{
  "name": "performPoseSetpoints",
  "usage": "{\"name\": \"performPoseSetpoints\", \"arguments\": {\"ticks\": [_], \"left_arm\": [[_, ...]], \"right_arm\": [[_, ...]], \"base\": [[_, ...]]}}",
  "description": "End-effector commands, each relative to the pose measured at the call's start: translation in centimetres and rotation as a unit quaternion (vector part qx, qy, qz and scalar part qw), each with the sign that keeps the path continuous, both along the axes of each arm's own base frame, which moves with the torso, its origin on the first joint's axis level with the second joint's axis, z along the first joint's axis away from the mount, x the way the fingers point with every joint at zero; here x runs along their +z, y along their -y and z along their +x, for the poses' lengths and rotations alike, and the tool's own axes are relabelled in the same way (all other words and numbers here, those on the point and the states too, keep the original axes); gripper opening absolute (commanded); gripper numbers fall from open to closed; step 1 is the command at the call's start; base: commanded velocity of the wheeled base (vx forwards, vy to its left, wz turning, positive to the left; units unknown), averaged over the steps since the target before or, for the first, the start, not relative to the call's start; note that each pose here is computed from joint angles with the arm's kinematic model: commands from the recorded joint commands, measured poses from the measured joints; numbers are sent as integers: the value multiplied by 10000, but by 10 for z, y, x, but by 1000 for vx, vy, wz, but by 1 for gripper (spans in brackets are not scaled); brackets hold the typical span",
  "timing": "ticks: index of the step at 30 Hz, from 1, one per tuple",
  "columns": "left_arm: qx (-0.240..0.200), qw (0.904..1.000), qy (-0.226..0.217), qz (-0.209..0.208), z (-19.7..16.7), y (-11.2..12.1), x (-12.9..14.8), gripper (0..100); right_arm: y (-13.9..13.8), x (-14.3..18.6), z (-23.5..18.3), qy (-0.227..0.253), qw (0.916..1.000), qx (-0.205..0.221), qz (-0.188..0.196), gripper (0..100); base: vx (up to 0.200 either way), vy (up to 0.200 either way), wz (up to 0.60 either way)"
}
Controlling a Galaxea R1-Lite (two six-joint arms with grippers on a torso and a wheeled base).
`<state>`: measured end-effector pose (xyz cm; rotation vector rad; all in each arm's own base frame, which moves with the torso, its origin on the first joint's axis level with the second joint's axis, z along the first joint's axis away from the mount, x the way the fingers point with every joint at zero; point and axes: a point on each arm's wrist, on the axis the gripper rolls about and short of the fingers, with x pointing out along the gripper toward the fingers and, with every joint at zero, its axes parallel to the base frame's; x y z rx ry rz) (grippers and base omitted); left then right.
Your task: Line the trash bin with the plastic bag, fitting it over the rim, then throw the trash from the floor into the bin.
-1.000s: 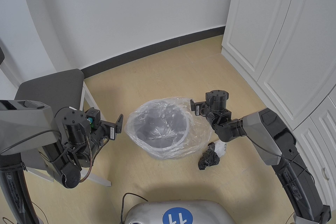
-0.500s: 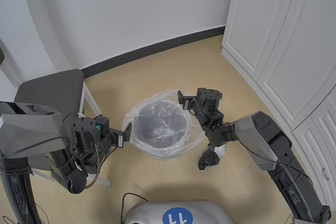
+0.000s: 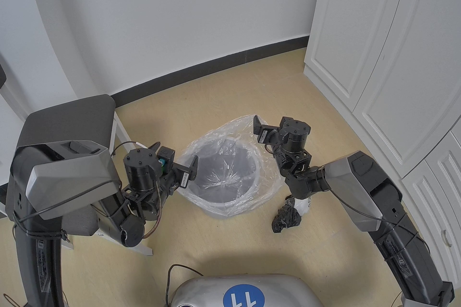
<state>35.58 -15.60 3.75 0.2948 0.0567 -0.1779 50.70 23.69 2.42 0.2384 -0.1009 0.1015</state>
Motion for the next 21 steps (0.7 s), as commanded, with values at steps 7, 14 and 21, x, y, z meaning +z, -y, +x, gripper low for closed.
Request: {"name": "performPoseSetpoints", "arguments": {"ticks": [7, 14, 21], "left_arm": [[158, 9988, -368, 294, 59, 9, -19, 100], [253, 9973, -573, 391, 70, 3, -22, 100], [425, 9956, -707, 439, 96, -4, -26, 100]], "right_arm": [[-27, 3, -13, -47, 9989, 460, 74, 100], [-35, 0, -17, -100, 9979, 643, 43, 100], [-35, 2, -17, -120, 9978, 658, 31, 100]], "base": [[0, 0, 0], [0, 0, 0], [0, 0, 0]]}}
